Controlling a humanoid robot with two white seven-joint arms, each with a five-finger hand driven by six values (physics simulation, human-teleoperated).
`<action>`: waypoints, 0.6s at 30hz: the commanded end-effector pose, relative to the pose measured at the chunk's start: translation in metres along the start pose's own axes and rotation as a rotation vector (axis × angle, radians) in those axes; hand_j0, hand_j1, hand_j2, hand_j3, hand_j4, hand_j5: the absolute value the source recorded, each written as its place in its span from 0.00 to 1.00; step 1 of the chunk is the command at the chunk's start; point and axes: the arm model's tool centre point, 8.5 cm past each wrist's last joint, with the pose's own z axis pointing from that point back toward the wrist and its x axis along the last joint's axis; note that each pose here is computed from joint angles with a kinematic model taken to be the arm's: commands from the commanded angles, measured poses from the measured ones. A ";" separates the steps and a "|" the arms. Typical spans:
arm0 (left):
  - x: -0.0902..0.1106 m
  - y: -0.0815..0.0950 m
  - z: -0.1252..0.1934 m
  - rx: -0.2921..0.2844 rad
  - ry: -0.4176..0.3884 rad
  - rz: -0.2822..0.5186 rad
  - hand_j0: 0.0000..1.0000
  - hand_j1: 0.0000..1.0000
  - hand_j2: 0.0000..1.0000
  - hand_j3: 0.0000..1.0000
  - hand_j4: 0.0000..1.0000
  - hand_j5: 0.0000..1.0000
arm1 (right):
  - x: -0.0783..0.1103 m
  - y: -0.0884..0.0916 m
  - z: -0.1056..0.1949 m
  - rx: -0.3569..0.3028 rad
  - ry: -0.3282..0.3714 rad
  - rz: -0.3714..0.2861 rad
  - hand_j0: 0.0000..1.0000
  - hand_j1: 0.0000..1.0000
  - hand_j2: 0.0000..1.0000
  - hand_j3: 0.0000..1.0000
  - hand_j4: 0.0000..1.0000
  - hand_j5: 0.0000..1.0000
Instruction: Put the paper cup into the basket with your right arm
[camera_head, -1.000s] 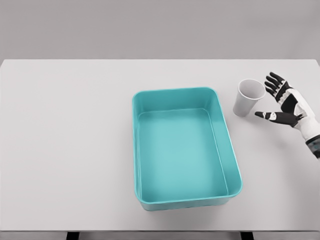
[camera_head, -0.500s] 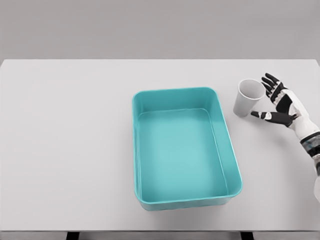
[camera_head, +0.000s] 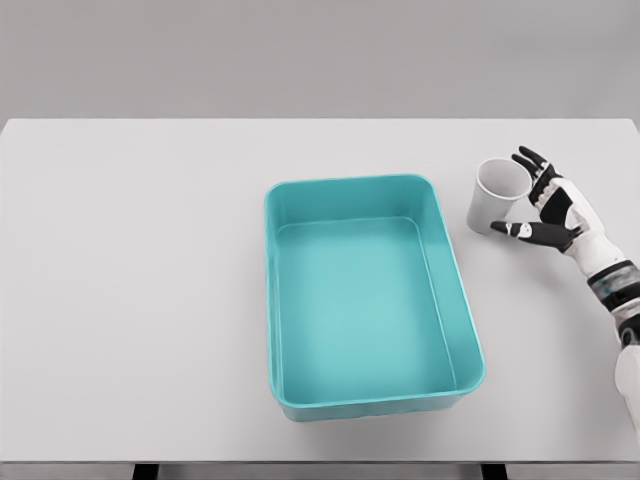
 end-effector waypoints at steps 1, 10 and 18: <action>0.000 0.000 0.000 0.000 0.000 0.001 1.00 1.00 1.00 1.00 1.00 1.00 | -0.003 0.001 0.001 -0.004 0.004 -0.012 1.00 1.00 1.00 1.00 1.00 1.00; 0.000 0.000 0.000 0.000 0.000 0.001 1.00 1.00 1.00 1.00 1.00 1.00 | -0.009 0.002 -0.003 -0.010 0.014 -0.030 1.00 1.00 1.00 1.00 1.00 1.00; 0.000 0.000 0.000 0.000 0.000 0.001 1.00 1.00 1.00 1.00 1.00 1.00 | -0.009 0.003 -0.003 -0.006 0.019 -0.023 1.00 1.00 1.00 1.00 1.00 1.00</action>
